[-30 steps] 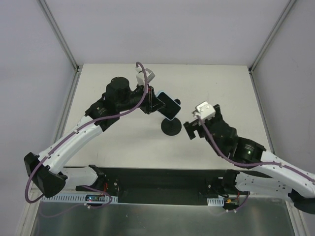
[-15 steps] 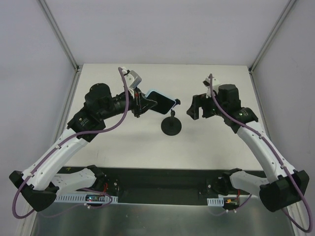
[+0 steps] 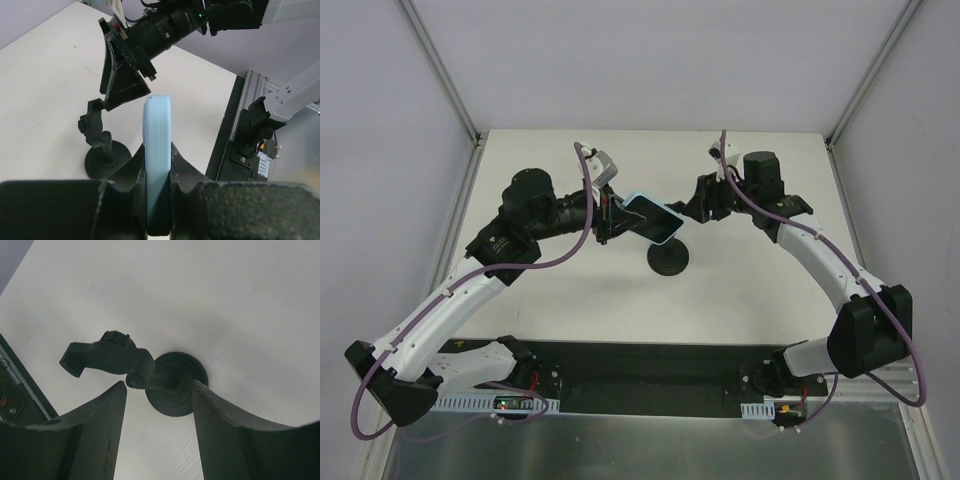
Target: Place the phone on the phone stand
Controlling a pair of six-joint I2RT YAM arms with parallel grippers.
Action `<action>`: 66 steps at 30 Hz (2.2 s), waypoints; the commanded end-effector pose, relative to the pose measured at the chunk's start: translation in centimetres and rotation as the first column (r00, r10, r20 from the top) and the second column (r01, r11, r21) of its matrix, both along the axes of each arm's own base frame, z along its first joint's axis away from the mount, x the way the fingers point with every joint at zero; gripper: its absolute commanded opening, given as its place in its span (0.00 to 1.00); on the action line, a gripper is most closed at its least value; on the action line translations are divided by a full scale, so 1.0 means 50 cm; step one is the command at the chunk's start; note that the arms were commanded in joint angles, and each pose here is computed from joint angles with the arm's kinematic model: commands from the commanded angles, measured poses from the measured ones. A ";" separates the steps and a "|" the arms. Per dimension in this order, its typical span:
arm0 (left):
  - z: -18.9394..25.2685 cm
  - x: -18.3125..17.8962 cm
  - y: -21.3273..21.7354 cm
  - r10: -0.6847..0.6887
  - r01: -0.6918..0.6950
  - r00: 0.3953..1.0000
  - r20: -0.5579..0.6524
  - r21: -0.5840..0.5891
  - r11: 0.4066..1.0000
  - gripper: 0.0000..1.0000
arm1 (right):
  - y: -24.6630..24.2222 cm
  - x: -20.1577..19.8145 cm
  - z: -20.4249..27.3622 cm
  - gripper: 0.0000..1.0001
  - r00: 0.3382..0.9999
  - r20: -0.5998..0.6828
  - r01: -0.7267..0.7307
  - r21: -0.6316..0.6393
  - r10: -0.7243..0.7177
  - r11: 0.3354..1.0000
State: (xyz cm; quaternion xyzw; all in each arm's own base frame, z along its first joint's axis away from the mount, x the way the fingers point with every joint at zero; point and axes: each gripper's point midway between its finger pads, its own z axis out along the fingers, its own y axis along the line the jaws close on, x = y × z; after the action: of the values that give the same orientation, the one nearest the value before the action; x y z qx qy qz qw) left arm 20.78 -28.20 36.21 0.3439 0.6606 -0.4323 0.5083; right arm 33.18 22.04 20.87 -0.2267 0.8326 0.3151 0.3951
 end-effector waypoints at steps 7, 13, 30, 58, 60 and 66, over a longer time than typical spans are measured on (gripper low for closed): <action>0.078 -0.017 -0.006 -0.081 0.098 0.982 0.169 -0.094 0.991 0.00 | 0.052 0.049 0.060 0.46 0.986 0.070 -0.156 0.114 0.149 0.981; 0.071 -0.014 -0.011 -0.089 0.104 0.983 0.162 -0.088 0.991 0.00 | 0.063 0.020 0.060 0.46 0.975 0.070 -0.219 0.150 0.211 0.964; 0.047 -0.001 -0.021 -0.094 0.104 0.985 0.144 -0.065 0.992 0.00 | 0.089 -0.038 0.071 0.00 0.971 0.009 -0.234 0.217 0.237 0.948; -0.073 -0.043 -0.088 -0.452 0.452 0.891 0.039 0.019 0.892 0.00 | 0.133 -0.227 0.081 0.00 0.795 0.127 -0.605 0.096 0.593 0.791; -0.083 -0.038 -0.091 -0.457 0.457 0.889 0.017 0.023 0.889 0.00 | 0.134 -0.228 0.081 0.01 0.791 0.126 -0.610 0.096 0.598 0.786; -0.103 -0.026 -0.096 -0.450 0.450 0.893 -0.010 0.047 0.892 0.00 | 0.132 -0.228 0.086 0.01 0.791 0.131 -0.609 0.086 0.597 0.788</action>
State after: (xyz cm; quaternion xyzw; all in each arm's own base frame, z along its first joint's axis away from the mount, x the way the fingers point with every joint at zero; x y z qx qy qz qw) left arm 19.35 -32.71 28.28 0.4727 0.6183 -0.5193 0.3529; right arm 22.56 27.91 20.84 -0.4416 0.7264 0.4380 0.2925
